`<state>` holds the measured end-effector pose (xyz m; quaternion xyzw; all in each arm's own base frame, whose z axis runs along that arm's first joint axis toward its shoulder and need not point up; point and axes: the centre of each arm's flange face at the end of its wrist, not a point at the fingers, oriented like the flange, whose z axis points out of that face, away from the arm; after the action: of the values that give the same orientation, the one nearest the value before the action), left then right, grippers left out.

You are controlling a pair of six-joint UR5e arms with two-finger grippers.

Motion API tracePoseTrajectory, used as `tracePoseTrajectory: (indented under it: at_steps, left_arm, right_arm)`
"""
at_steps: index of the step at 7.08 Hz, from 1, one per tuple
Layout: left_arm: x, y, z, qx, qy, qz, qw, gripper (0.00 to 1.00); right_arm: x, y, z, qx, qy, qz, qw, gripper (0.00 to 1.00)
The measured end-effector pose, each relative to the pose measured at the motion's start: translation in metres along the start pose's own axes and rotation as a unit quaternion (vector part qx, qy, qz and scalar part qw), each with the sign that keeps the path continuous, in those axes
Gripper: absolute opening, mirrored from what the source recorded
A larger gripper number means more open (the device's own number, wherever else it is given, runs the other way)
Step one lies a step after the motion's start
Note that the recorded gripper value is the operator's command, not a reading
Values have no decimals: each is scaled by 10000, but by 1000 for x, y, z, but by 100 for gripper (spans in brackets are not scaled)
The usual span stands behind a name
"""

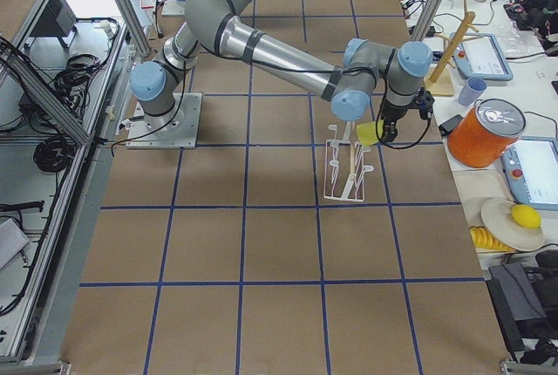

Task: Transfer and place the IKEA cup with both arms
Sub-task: 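Raise the yellow cup toward the left gripper while the left arm swings up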

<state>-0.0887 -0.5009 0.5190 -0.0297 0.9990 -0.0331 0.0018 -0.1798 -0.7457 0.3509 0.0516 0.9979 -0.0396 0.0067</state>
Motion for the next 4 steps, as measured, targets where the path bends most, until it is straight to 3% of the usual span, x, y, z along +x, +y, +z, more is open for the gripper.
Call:
tracePoseTrajectory:
  at_steps: [2, 4]
  left_arm:
    - [0, 0, 0, 4, 3, 0, 10000, 100]
    - [0, 0, -1, 12, 3, -1, 10000, 100]
  right_arm:
    - [-3, -10, -33, 320, 88, -127, 9994, 0]
    - [-28, -16, -94, 860, 85, -447, 9953, 0]
